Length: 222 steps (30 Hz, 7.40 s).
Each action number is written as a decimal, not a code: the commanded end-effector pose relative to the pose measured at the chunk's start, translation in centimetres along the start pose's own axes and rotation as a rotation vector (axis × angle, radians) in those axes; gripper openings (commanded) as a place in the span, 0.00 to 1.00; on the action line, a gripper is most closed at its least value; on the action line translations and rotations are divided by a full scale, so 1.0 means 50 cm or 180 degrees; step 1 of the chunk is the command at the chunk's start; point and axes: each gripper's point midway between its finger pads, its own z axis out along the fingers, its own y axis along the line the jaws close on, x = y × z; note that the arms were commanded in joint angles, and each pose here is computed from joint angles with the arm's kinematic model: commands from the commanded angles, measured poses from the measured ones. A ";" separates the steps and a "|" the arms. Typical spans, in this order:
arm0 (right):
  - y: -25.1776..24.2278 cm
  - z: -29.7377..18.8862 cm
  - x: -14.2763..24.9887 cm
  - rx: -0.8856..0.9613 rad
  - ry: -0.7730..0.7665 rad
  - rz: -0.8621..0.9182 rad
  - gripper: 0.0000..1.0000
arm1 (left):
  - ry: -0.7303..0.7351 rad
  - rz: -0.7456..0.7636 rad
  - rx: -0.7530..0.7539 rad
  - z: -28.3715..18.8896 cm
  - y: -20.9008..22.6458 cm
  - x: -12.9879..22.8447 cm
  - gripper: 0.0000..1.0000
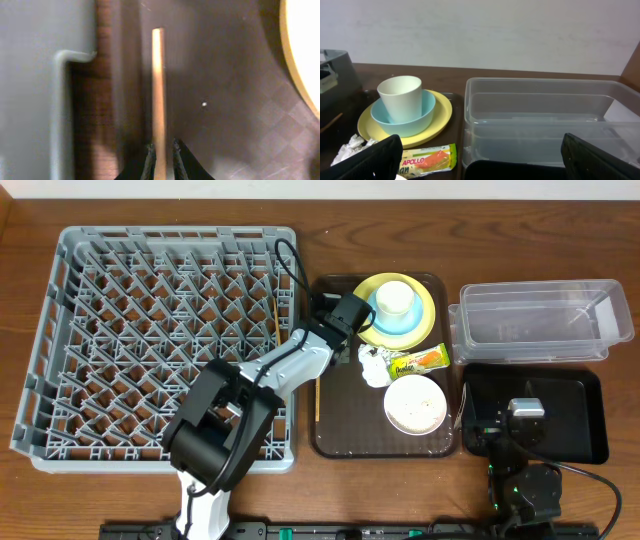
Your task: Sort waste into correct bins and load items into the dishwasher rack
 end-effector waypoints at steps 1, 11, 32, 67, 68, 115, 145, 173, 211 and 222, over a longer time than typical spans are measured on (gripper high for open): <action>-0.003 0.000 0.003 0.0023 0.0016 -0.0014 0.99 | 0.0176 -0.0018 0.0034 0.033 -0.004 0.036 0.17; -0.004 0.000 0.003 0.0024 0.0016 -0.0014 0.99 | 0.0163 -0.0029 0.0083 0.031 -0.011 0.031 0.16; -0.003 0.000 0.003 0.0023 0.0016 -0.0014 0.99 | 0.0341 -0.0048 0.0530 0.024 -0.061 0.046 0.21; -0.003 0.000 0.003 0.0023 0.0016 -0.0014 0.99 | 0.0370 0.0003 0.0661 0.012 -0.079 0.049 0.06; -0.003 0.000 0.003 0.0023 0.0016 -0.0014 0.99 | 0.0347 0.0025 0.0672 0.007 -0.080 0.045 0.06; -0.003 0.000 0.003 0.0023 0.0016 -0.0014 0.99 | -0.0543 0.0050 -0.0798 -0.220 0.205 -0.094 0.06; -0.003 0.000 0.003 0.0023 0.0016 -0.0014 0.99 | -0.0411 0.0082 -0.0641 -0.182 0.177 -0.082 0.25; -0.003 0.000 0.003 0.0023 0.0016 -0.0014 0.99 | -0.0118 0.0211 0.1208 -0.282 -0.028 -0.038 0.23; -0.003 0.000 0.004 0.0023 0.0019 -0.0015 0.99 | -0.0263 0.0400 0.1112 -0.157 -0.126 -0.036 0.43; -0.003 0.000 0.004 0.0023 0.0019 -0.0015 0.99 | -0.0395 0.0299 0.1134 -0.101 -0.136 -0.063 0.40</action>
